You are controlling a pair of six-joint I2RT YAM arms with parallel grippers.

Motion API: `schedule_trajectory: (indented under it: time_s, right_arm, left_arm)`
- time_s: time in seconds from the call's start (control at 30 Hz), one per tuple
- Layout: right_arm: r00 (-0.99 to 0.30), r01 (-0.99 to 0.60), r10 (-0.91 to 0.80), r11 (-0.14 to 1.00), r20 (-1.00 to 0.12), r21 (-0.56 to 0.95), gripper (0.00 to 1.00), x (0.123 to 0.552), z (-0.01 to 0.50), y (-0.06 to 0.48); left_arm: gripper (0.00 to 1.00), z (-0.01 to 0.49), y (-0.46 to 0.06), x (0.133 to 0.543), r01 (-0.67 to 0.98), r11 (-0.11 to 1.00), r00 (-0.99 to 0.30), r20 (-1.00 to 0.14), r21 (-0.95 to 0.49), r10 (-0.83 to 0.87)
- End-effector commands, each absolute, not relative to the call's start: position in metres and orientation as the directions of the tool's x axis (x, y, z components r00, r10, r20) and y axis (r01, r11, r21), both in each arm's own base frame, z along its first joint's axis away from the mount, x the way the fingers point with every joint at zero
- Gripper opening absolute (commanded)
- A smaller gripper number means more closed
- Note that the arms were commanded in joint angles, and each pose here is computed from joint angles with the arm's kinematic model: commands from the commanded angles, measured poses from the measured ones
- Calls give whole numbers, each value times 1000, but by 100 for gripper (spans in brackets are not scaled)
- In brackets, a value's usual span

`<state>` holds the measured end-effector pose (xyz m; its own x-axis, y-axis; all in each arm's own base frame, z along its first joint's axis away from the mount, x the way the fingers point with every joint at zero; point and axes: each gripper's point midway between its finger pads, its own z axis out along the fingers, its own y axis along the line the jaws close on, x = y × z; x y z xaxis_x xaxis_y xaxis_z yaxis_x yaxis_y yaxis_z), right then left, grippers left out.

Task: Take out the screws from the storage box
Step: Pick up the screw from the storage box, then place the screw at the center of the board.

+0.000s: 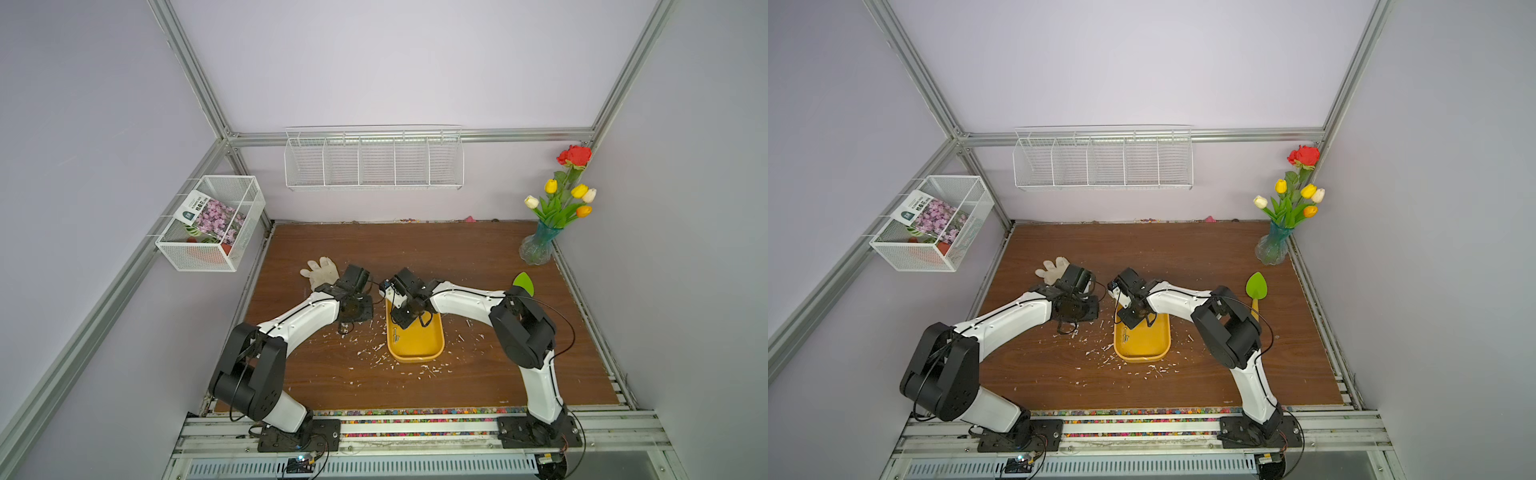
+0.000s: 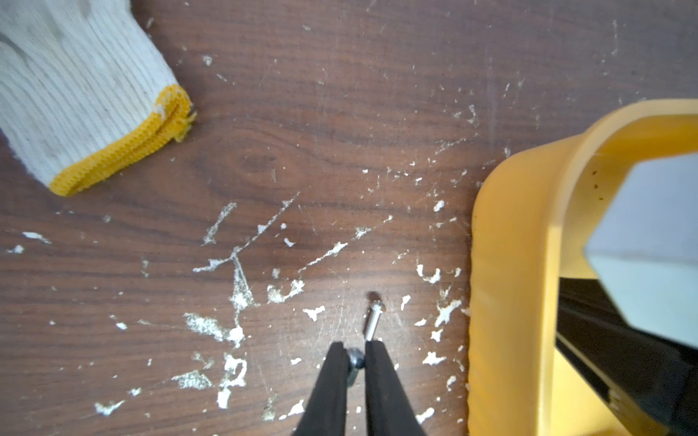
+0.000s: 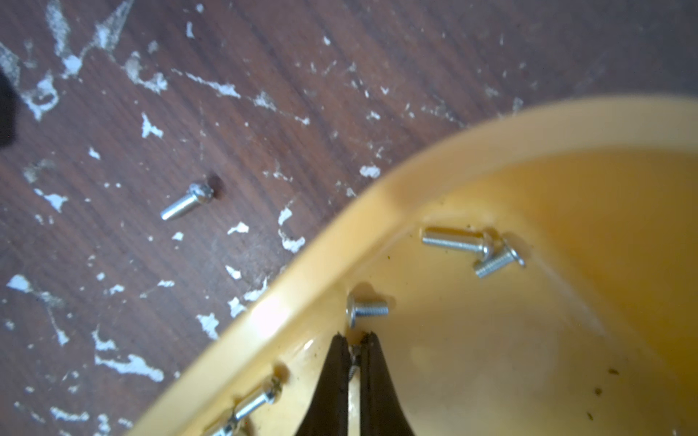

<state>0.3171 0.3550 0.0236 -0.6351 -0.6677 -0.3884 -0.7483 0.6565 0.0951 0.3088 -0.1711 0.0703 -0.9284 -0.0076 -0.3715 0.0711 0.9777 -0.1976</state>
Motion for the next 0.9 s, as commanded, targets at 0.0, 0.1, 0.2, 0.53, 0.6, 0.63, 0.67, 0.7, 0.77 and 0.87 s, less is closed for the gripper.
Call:
schedule_trajectory:
  time_s: [0.0,0.1,0.2,0.53,0.6,0.63,0.67,0.7,0.77,0.87]
  right_arm:
    - [-673,-714,-623,688,-398,131,0,315,51,344]
    - [-674,-708,-601,690,-429,146,0,318,72,342]
    - [-677,-701,-582,696,-450,154,0,318,88,336]
    - [-748,-586,-427,784,-508,204,0,313,146,271]
    - [-763,-550,-387,810,-517,206,0,310,152,250]
    - [-773,-525,-363,826,-520,205,0,307,154,238]
    - [-787,-489,-333,850,-519,195,0,305,154,224]
    - [-795,-464,-317,868,-517,180,0,302,151,211]
    - [-805,-443,-304,879,-510,175,0,294,145,194]
    - [-840,-400,-283,899,-464,177,0,282,128,174]
  left_arm:
    - [15,89,-177,317,87,970,-914,-405,-227,-12]
    - [15,101,-183,320,140,967,-907,-420,-210,40]
    - [15,113,-192,322,167,958,-899,-436,-231,51]
    - [13,166,-277,310,478,802,-785,-583,-357,208]
    - [13,162,-290,306,525,783,-769,-581,-334,268]
    - [12,159,-295,304,536,782,-766,-573,-317,293]
    - [11,156,-298,304,547,781,-763,-565,-303,315]
    - [10,151,-300,304,551,788,-763,-550,-276,340]
    - [8,143,-302,304,558,792,-764,-526,-249,373]
    - [8,128,-304,302,573,791,-768,-478,-215,427]
